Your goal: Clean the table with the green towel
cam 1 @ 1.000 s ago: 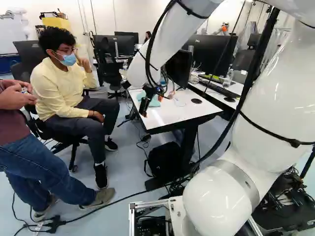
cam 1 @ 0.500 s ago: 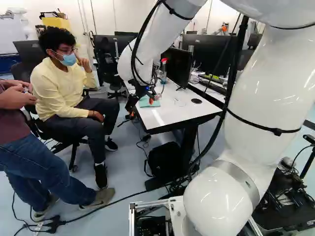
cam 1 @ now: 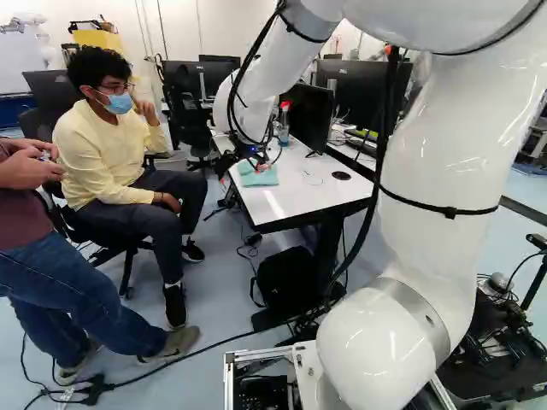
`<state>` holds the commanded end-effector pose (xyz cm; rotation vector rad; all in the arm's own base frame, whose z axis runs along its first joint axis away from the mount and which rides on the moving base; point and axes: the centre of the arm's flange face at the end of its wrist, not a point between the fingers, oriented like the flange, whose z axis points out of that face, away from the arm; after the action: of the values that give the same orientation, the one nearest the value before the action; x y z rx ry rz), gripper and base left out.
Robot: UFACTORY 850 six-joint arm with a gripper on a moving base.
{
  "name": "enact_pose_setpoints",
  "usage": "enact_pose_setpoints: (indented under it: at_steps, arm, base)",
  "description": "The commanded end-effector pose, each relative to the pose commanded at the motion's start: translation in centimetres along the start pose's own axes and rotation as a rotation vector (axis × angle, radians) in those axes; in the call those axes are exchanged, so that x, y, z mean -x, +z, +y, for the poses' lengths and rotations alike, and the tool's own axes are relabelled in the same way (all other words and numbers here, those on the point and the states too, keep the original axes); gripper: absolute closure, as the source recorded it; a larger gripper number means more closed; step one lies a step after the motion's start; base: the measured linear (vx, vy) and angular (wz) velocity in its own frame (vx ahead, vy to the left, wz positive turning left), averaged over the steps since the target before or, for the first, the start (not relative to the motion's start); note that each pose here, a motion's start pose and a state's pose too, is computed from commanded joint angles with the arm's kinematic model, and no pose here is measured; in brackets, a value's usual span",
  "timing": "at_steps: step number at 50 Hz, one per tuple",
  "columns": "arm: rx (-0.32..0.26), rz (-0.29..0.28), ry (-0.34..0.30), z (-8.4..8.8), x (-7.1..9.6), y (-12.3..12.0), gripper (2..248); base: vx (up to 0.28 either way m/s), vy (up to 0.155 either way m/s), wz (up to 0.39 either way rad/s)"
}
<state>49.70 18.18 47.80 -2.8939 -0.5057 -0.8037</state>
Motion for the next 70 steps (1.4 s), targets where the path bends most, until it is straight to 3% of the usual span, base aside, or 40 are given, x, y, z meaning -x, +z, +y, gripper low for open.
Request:
enact_pose_setpoints:
  at_steps: [39,53,70]
  arm:
    - [0.079,0.282,0.105,7.1,-2.0,4.4,3]
    - [0.090,0.303,0.107,8.3,-3.3,7.0,3]
    - [0.090,0.302,0.107,8.4,-3.5,7.4,3]
  base:
    - [0.000,0.000,0.000]
    - [0.000,0.000,0.000]
    - [0.000,0.000,0.000]
